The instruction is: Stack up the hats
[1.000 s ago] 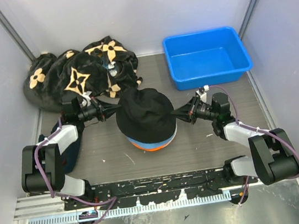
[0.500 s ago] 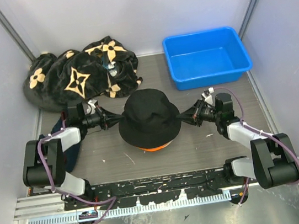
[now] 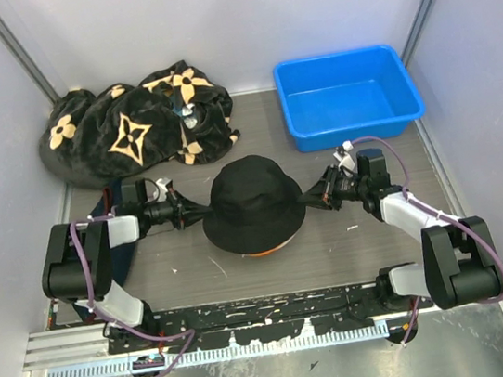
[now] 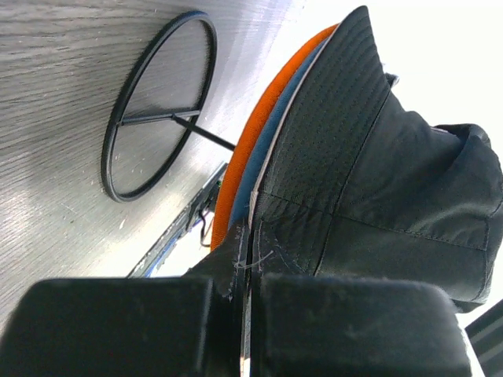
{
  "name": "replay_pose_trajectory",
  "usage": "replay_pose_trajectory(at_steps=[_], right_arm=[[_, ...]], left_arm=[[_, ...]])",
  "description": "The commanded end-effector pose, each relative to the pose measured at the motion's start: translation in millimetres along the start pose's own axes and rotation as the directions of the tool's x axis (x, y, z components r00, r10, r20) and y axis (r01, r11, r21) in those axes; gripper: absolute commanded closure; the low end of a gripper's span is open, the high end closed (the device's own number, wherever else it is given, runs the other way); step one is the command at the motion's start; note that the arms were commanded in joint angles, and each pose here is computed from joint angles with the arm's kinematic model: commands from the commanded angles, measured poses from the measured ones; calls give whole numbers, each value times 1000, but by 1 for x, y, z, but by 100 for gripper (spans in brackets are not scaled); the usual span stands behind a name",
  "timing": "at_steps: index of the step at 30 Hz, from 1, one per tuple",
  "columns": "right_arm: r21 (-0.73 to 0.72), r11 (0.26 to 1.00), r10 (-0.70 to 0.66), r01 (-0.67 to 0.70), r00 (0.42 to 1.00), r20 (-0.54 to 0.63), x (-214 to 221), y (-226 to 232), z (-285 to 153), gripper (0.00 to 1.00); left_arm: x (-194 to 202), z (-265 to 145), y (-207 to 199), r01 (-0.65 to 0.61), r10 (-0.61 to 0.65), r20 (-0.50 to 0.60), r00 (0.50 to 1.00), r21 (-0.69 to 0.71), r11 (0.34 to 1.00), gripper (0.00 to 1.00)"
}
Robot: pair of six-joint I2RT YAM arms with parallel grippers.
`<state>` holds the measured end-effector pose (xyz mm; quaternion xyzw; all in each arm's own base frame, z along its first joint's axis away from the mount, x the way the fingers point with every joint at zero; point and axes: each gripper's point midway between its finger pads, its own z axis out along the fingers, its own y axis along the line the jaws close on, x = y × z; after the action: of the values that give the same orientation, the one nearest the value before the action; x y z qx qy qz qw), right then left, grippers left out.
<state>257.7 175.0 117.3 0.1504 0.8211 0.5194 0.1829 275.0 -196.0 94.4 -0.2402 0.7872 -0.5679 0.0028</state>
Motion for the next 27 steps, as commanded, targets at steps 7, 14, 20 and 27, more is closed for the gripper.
replay_pose_trajectory(at_steps=[7,14,20,27], right_arm=[[326,944,-38,49,999,-38,17,-78,-12,99],[309,948,-70,80,997,-41,12,-66,-11,99],[275,955,-104,109,994,-33,4,-45,-12,81],[243,964,-106,105,994,-8,-3,-29,-12,51]], left_arm=[[-6,-2,77,114,-102,79,992,-173,978,100],[-8,-5,50,64,-57,68,996,-108,992,99],[-7,-14,17,-6,14,95,995,-78,997,79],[-12,-15,3,-24,30,104,994,-64,998,62]])
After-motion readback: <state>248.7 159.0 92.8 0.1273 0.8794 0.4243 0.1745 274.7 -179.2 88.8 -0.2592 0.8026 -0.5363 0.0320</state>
